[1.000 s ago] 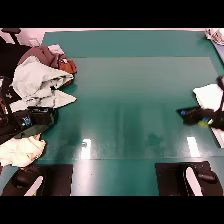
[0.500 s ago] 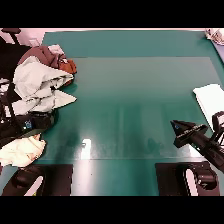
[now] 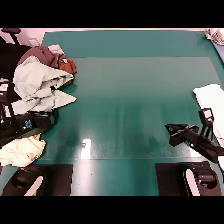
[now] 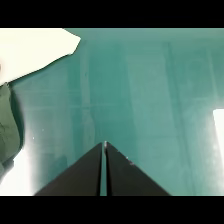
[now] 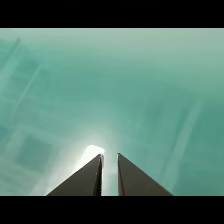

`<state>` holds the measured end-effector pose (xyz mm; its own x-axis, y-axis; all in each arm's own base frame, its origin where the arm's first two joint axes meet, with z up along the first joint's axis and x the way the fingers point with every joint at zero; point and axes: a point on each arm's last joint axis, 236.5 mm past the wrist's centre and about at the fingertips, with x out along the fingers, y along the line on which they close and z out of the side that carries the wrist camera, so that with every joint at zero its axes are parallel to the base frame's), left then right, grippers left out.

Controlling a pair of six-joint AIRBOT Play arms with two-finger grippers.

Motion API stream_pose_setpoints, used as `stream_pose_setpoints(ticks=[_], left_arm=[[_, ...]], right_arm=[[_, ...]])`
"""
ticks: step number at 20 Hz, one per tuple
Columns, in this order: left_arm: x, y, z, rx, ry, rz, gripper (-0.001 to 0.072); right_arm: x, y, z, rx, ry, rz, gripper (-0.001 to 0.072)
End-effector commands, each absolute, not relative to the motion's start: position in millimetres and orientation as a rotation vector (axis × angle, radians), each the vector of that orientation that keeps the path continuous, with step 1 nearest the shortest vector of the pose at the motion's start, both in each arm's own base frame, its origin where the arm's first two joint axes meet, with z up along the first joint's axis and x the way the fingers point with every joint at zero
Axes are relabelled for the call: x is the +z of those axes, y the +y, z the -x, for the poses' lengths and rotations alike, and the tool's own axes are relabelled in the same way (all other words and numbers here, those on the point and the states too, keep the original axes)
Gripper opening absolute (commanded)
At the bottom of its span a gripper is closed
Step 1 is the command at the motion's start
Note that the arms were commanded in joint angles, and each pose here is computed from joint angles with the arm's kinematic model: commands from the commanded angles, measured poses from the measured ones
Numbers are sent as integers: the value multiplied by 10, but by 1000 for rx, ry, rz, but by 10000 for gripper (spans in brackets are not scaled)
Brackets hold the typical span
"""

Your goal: Fold the shirts.

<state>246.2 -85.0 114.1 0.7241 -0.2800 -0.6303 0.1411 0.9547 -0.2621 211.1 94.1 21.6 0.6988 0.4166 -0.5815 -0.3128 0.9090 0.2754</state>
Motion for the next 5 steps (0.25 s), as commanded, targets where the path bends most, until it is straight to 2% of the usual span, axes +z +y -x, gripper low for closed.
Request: stream_pose_setpoints(ticks=[1,3,5], left_arm=[[1144,-850,-2463,-234,724,202,58],[1144,-850,-2463,-234,724,202,58],[1143,-850,-2463,-234,724,202,58]], right_arm=[[145,1060,-2152,437,740,-268,121],[227,1091,-2219,441,704,-307,121],[333,1060,-2237,436,644,-270,121]])
